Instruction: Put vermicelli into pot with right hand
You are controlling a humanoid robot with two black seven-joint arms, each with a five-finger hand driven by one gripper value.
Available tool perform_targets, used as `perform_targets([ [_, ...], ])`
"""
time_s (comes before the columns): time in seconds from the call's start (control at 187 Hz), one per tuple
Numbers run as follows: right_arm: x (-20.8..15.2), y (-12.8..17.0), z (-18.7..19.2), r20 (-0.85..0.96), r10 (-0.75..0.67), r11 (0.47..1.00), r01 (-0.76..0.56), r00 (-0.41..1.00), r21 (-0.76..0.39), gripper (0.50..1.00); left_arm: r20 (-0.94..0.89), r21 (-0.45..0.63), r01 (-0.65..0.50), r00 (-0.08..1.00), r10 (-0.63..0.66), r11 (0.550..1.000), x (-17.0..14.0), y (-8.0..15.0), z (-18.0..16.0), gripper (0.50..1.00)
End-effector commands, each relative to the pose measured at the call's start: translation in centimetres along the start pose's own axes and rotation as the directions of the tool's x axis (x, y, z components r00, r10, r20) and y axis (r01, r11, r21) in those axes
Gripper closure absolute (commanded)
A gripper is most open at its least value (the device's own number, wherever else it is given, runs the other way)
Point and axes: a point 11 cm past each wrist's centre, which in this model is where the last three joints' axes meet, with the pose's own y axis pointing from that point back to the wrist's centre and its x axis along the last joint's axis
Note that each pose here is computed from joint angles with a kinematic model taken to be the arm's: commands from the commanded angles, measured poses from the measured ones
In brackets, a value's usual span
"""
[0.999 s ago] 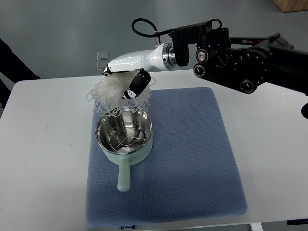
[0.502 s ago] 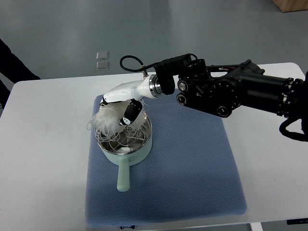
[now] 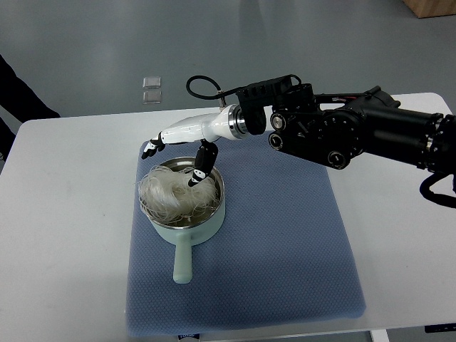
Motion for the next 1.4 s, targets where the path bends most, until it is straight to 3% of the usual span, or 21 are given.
perform_targets([
  [0.0,2.1,1.3,1.1,0.064,0.083,0.997,-0.082,0.994,-0.017,0.638,-0.002,0.001,0.0,1.0,0.0,1.0,0.0,0.0,-0.1,0.5],
  [0.144,4.5,3.9,3.6,0.231,0.227,0.974,-0.221,0.946,-0.054,0.638,-0.002,0.001,-0.002,1.0,0.002,1.0,0.0,0.0,-0.1,0.5],
  [0.246,5.7,6.3,6.2,0.353,0.377,0.926,-0.361,0.857,-0.112,0.638,-0.002,0.001,-0.003,1.0,0.003,1.0,0.0,0.0,-0.1,0.5],
  [0.422,4.7,10.1,11.8,0.566,0.652,0.747,-0.557,0.504,-0.364,0.638,-0.001,0.001,-0.003,1.0,0.003,1.0,0.0,0.0,-0.1,0.5],
  [0.561,2.0,11.9,14.9,0.625,0.739,0.633,-0.578,0.252,-0.515,0.638,-0.002,0.001,-0.003,1.0,0.003,1.0,0.0,0.0,-0.1,0.5],
  [0.737,-1.6,13.7,17.6,0.604,0.796,0.518,-0.563,0.042,-0.643,0.636,-0.001,0.001,-0.003,1.0,0.003,1.0,0.0,0.0,-0.1,0.5],
  [0.801,-2.4,14.1,18.0,0.601,0.799,0.497,-0.556,-0.007,-0.666,0.587,-0.001,0.001,-0.003,1.0,0.003,1.0,0.0,0.0,-0.1,0.5],
  [1.207,-7.1,16.1,20.1,0.578,0.793,0.423,-0.51,-0.192,-0.749,0.576,-0.004,0.001,-0.003,1.0,0.003,1.0,0.0,0.0,0.0,0.5],
  [1.394,-6.6,15.6,19.4,0.605,0.773,0.438,-0.531,-0.19,-0.726,0.576,-0.001,0.001,-0.003,1.0,0.003,1.0,0.0,0.0,-0.1,0.5],
])
